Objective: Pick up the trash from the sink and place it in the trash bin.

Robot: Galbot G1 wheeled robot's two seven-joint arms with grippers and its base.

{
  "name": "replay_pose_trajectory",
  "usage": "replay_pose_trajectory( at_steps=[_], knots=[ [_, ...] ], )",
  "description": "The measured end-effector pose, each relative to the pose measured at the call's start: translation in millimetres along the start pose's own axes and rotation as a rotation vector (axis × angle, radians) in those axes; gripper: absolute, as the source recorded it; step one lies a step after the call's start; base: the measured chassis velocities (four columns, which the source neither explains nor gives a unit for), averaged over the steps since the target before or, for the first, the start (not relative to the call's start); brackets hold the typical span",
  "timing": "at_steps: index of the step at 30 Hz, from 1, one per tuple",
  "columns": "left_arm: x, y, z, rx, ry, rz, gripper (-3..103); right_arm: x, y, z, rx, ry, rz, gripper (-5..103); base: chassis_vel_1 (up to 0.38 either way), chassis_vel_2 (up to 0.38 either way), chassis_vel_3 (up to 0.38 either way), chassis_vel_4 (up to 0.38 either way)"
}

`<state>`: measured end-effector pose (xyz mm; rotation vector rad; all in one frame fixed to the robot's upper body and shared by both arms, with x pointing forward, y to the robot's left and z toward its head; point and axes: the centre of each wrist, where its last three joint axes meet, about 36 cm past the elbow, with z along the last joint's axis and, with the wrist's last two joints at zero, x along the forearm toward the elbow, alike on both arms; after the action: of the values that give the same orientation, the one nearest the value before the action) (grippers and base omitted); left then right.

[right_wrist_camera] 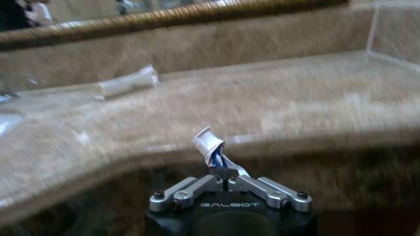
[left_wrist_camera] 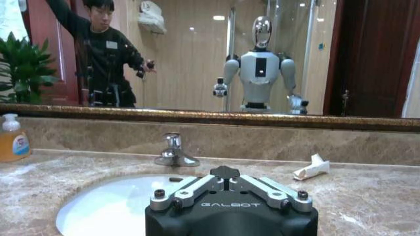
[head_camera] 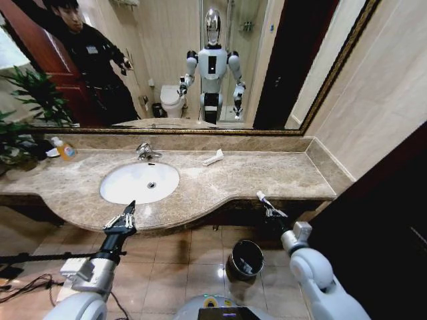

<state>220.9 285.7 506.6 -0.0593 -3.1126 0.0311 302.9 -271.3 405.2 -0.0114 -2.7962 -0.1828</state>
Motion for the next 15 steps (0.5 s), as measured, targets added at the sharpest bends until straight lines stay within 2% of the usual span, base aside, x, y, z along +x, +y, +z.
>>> replay_pose_trajectory(
  at_steps=[2, 4, 10, 12, 15],
  knots=[
    [0, 0.0, 0, 0.0, 0.0, 0.0, 0, -2, -2, 26, -0.011, 0.036, 0.03, 0, 0.0, 0.0, 0.0, 0.0],
    [0, 0.0, 0, 0.0, 0.0, 0.0, 0, -2, -3, 30, -0.012, 0.043, 0.035, 0, 0.0, 0.0, 0.0, 0.0],
    [0, 0.0, 0, 0.0, 0.0, 0.0, 0, -31, -13, 93, -0.045, 0.145, 0.113, 0, 0.0, 0.0, 0.0, 0.0],
    [0, 0.0, 0, 0.0, 0.0, 0.0, 0, -36, -15, 105, -0.04, 0.156, 0.128, 0, 0.0, 0.0, 0.0, 0.0],
    [0, 0.0, 0, 0.0, 0.0, 0.0, 0, -51, -23, 146, -0.008, 0.196, 0.169, 0, 0.0, 0.0, 0.0, 0.0]
  ],
)
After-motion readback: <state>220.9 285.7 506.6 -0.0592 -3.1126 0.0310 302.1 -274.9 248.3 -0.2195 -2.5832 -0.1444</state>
